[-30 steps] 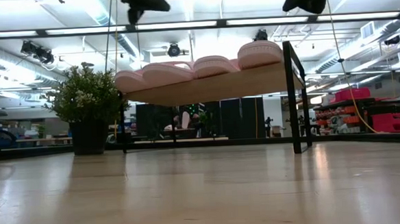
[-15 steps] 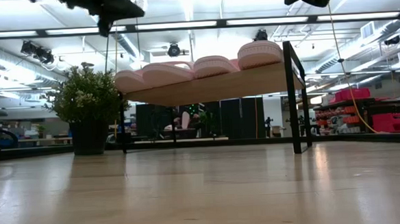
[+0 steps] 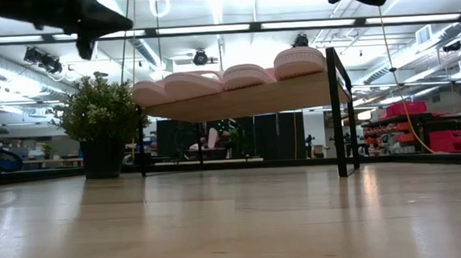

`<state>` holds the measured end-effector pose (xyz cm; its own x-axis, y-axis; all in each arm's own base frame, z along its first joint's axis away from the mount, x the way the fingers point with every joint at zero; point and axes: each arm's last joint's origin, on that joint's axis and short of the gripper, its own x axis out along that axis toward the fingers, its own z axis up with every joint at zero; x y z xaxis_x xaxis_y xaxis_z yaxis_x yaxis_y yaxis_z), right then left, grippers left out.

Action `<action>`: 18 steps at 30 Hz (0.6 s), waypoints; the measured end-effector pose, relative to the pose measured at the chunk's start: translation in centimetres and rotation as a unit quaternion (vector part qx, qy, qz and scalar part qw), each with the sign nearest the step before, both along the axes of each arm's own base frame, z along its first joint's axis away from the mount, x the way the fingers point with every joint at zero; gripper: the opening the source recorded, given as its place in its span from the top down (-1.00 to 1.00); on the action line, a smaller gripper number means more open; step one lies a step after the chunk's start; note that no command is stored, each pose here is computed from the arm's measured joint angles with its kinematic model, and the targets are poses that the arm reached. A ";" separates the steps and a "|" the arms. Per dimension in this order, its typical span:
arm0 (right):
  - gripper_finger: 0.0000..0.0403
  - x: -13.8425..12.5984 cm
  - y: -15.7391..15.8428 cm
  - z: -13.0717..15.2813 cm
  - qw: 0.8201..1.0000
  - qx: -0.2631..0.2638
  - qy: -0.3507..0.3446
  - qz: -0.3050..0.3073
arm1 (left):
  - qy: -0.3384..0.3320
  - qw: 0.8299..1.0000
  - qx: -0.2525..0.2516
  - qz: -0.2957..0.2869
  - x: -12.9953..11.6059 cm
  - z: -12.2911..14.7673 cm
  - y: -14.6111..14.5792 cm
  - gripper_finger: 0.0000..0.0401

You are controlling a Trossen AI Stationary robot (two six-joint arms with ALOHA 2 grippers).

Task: Pick and place slides into the shelf
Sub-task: Return to Home Position

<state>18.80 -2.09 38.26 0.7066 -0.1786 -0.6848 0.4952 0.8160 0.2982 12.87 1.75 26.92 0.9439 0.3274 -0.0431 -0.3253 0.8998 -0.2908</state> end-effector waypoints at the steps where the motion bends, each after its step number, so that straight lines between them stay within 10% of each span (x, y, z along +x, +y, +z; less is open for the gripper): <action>1: 1.00 0.0 0.0 0.0 1.000 0.001 0.000 -0.005 | -0.005 1.000 -0.001 0.002 -0.3 -0.3 -0.1 0.97; 18: 1.00 0.0 0.1 0.0 0.998 0.036 -0.007 -0.043 | -0.068 0.997 0.013 0.016 -3.6 -2.7 -1.3 0.96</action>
